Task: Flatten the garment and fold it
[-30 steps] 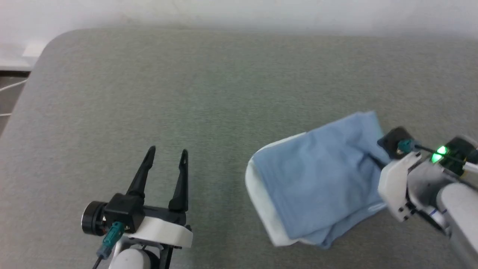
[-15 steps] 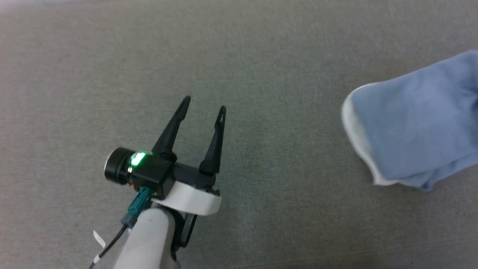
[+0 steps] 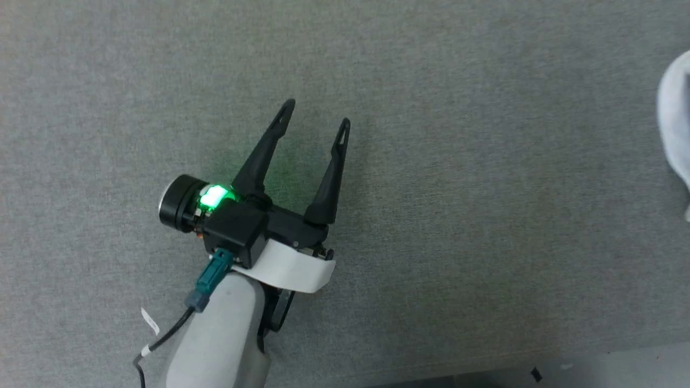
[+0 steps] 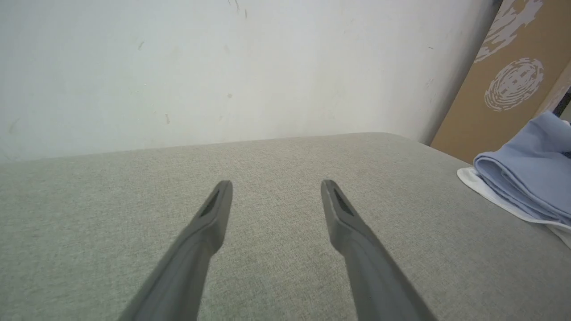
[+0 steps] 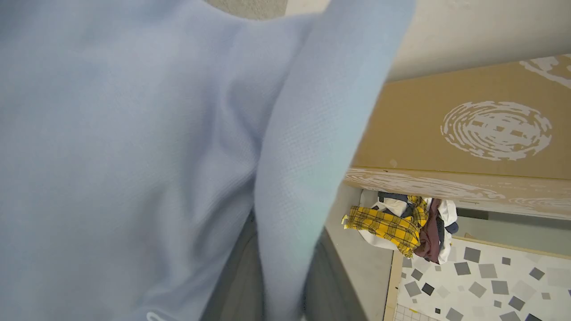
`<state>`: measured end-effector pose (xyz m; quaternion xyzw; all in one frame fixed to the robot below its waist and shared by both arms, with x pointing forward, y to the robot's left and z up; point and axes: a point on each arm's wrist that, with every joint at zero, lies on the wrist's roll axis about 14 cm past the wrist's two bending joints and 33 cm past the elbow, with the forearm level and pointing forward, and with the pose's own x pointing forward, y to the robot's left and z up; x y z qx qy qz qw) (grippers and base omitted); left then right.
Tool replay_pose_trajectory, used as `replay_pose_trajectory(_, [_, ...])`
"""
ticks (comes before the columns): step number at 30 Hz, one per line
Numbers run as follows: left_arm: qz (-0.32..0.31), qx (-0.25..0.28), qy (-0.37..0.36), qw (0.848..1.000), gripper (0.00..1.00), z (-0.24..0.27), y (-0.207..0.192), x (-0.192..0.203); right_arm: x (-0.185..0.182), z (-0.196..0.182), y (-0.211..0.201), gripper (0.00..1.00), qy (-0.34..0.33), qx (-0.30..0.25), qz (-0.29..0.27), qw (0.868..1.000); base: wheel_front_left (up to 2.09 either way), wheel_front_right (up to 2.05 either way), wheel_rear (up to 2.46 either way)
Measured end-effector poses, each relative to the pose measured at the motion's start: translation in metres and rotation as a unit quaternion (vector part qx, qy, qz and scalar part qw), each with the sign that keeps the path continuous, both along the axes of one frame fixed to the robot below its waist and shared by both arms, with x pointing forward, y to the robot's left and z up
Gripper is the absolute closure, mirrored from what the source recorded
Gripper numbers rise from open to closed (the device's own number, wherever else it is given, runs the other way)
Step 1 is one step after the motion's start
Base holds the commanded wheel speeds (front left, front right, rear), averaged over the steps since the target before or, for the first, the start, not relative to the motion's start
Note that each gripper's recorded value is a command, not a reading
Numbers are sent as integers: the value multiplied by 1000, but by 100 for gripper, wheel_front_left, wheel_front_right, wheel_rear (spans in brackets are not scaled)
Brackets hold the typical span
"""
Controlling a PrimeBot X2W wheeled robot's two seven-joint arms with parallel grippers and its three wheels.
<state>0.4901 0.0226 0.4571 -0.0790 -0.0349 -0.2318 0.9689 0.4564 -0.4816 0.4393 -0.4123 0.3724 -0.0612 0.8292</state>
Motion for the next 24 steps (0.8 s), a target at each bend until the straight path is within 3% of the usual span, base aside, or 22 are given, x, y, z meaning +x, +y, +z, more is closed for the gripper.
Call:
replay_pose_trajectory(6, [13,7,19,1000,0,-20,10,6,-7,-27,-22,100,15,2,-50,999,0,0,0])
replay_pose_trajectory(8, [19,11,23,999,0,-23,15,6,-3,-31,-21,0,4,9,-54,998,0,0,0])
replay_pose_trajectory(17, [41,18,19,999,0,-11,30,-1,5,-10,-13,0,-46,13,-46,998,0,0,0])
replay_pose_trajectory(24, [69,15,14,997,0,12,46,-24,28,57,24,0,-169,49,1,984,0,0,0])
